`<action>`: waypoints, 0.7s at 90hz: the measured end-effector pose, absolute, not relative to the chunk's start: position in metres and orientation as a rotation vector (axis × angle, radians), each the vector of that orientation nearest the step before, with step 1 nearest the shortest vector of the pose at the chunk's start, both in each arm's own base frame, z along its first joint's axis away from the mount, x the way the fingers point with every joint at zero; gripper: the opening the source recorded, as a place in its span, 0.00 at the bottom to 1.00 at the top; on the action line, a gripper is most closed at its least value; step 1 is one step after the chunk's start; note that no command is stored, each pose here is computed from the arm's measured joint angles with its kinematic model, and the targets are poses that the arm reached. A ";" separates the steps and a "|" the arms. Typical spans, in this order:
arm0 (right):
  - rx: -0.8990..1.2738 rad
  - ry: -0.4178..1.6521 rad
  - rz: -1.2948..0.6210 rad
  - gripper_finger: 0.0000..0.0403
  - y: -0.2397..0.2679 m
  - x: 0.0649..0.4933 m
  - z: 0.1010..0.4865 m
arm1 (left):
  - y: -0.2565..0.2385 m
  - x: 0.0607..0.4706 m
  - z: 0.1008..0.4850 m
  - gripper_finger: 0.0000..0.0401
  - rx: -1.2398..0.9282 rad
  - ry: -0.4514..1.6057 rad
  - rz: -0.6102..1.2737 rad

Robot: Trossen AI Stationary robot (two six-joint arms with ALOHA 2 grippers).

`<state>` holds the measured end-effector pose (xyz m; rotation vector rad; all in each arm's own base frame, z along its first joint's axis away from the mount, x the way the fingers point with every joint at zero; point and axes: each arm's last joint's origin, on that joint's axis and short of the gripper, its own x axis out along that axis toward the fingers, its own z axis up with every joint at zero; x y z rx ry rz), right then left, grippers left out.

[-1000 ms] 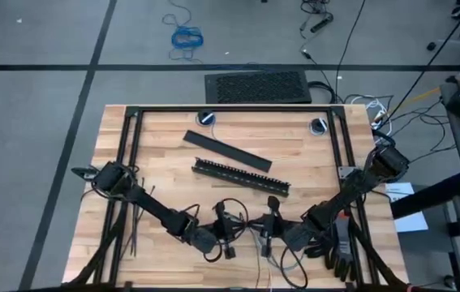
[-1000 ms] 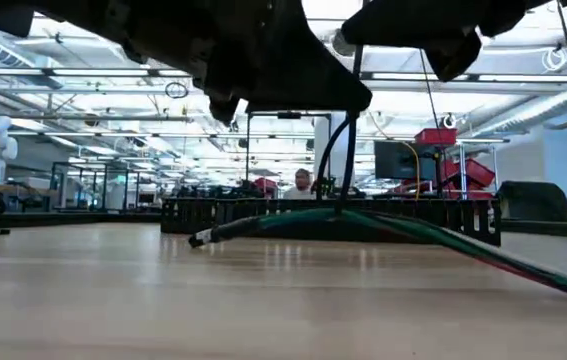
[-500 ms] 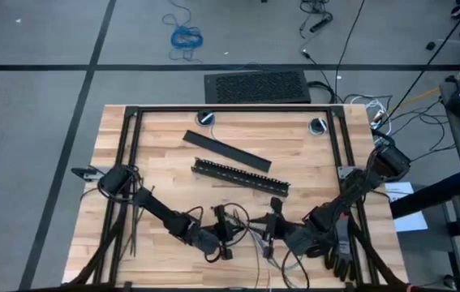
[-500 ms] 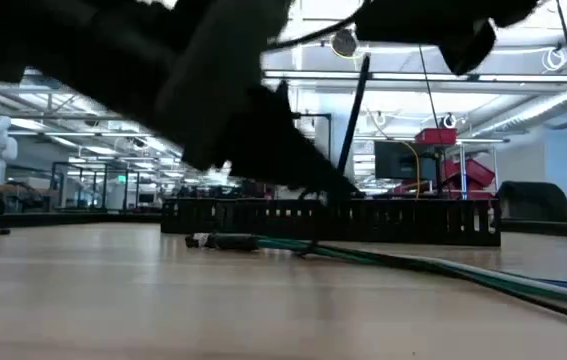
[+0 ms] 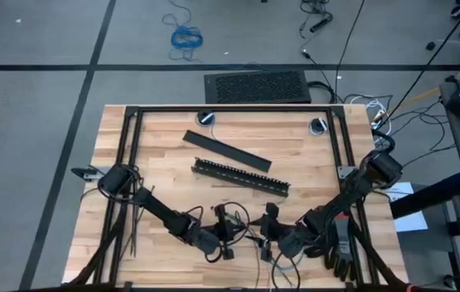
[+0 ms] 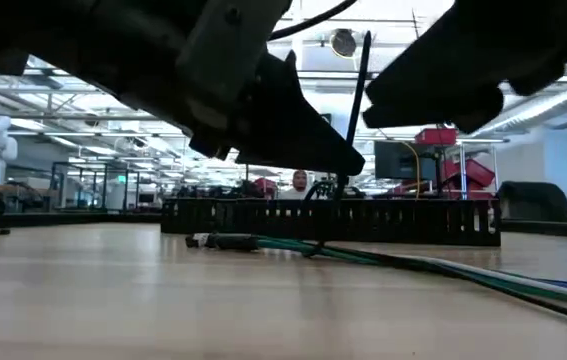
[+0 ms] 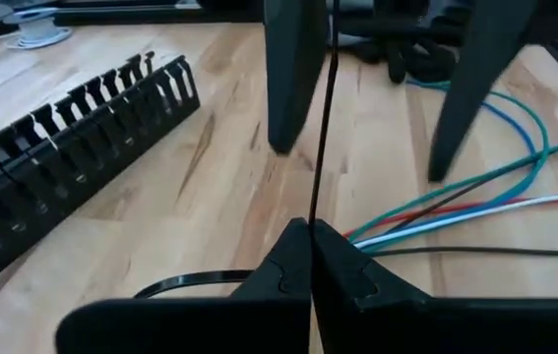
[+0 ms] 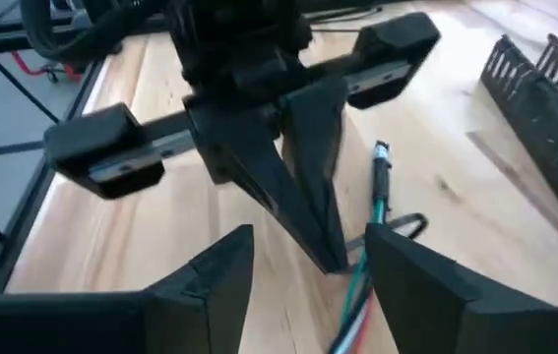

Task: Ziptie cables
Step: Wrap the cable wires with the black zip tie

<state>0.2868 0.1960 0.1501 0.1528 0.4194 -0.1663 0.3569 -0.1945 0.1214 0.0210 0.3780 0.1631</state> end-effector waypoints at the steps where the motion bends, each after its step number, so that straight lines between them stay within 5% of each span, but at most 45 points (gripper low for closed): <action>1: 0.152 0.418 -0.167 0.45 0.196 0.287 0.150 | -0.195 0.357 0.121 0.00 0.021 0.378 0.163; 20: 0.137 0.391 -0.179 0.31 0.190 0.293 0.152 | -0.195 0.357 0.122 0.00 0.019 0.375 0.163; 39: 0.145 0.407 -0.165 0.03 0.186 0.296 0.152 | -0.195 0.357 0.123 0.00 0.020 0.374 0.163; 63: 0.155 0.406 -0.192 0.00 0.185 0.296 0.151 | -0.195 0.357 0.123 0.03 0.023 0.373 0.161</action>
